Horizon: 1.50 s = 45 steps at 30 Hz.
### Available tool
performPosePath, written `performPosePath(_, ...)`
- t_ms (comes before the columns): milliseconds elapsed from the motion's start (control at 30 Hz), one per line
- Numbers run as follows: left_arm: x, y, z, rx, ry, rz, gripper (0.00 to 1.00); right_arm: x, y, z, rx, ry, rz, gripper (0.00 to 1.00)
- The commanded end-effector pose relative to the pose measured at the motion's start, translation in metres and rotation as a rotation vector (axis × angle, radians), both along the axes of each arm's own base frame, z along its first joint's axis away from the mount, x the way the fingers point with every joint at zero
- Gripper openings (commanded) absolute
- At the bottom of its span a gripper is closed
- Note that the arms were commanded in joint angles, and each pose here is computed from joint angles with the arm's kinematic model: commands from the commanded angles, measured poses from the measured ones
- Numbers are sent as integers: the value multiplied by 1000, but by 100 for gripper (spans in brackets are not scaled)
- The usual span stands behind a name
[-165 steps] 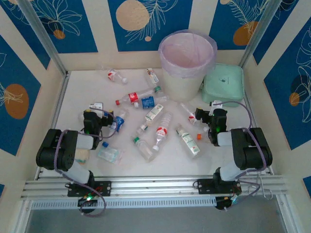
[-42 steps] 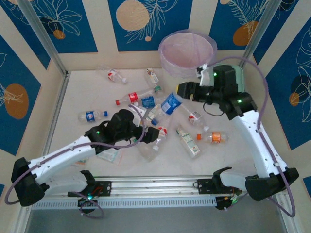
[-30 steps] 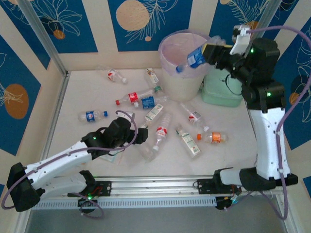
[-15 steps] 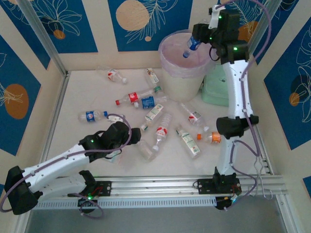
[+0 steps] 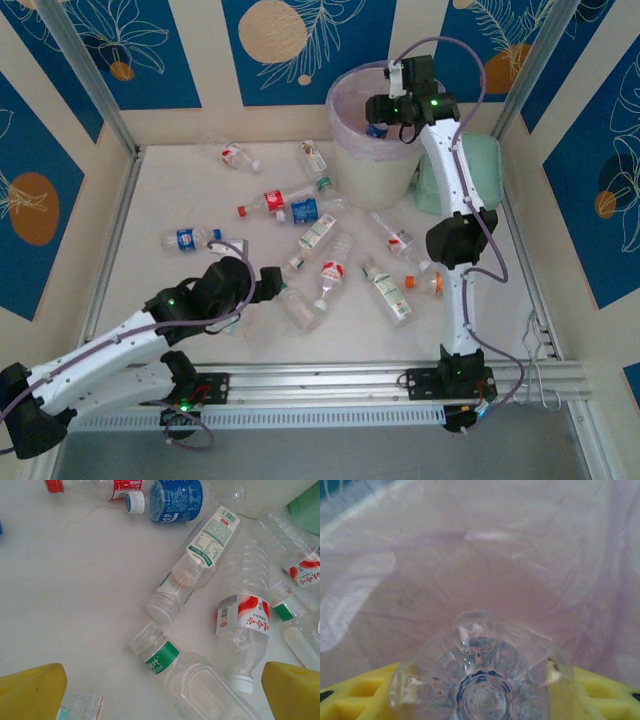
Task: Put the plastic bottles in the bin
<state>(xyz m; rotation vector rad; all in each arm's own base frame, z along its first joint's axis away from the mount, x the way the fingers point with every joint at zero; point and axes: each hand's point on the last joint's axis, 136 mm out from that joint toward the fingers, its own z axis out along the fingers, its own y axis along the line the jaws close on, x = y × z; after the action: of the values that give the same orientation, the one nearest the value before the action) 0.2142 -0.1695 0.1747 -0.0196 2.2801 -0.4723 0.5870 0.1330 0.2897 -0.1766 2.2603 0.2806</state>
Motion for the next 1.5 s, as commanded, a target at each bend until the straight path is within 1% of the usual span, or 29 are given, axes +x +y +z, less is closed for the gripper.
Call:
performPosePath(0, 1, 12, 4, 20, -40, 18, 99, -6, -3, 1, 13, 24, -5, 52)
performPosePath(33, 0, 16, 4, 25, -44, 28, 99, -6, -4, 2, 24, 26, -9, 61)
performPosePath(133, -1, 28, 8, 38, -59, 60, 99, -8, -4, 18, 43, -4, -8, 82)
performPosePath(200, 0, 35, 12, 40, -74, 88, 99, -13, -5, 39, 47, -47, -3, 95)
performPosePath(233, 0, 38, 14, 40, -81, 104, 99, -17, -7, 54, 49, -79, -3, 99)
performPosePath(333, 2, 47, 18, 41, -96, 139, 99, -35, -18, 103, 53, -176, -30, 99)
performPosePath(433, 6, 57, 18, 42, -82, 193, 99, -59, -35, 140, 38, -236, -92, 99)
performPosePath(533, 19, 72, 19, 8, -70, 288, 99, -91, -44, 159, 50, -240, -130, 99)
performPosePath(600, 35, 83, 18, -54, -58, 372, 99, -116, -44, 162, 66, -219, -130, 99)
performPosePath(667, 55, 91, 15, -138, -40, 447, 99, -142, -38, 154, 97, -173, -114, 99)
performPosePath(733, 78, 95, 10, -214, -27, 491, 99, -171, -24, 135, 156, -97, -69, 99)
performPosePath(800, 102, 107, 1, -230, 3, 572, 99, -201, -5, 110, 235, -23, 5, 99)
performPosePath(867, 118, 118, -12, -241, 49, 665, 99, -226, 8, 91, 307, 43, 67, 99)
performPosePath(967, 138, 134, -29, -246, 73, 803, 99, -258, 15, 70, 357, 139, 107, 99)
performPosePath(1033, 154, 137, -38, -241, 75, 828, 99, -276, 15, 59, 373, 184, 110, 99)
performPosePath(1100, 165, 140, -53, -266, 131, 875, 99, -297, 13, 39, 382, 237, 107, 99)
performPosePath(1167, 176, 141, -63, -295, 154, 907, 99, -312, 8, 23, 374, 265, 99, 99)
performPosePath(1300, 201, 139, -84, -319, 192, 923, 99, -335, -8, 12, 335, 275, 62, 99)
performPosePath(1400, 207, 140, -91, -301, 201, 937, 99, -353, -12, 7, 334, 263, 72, 99)
performPosePath(1467, 205, 145, -102, -331, 191, 986, 99, -363, -15, 0, 342, 266, 69, 99)
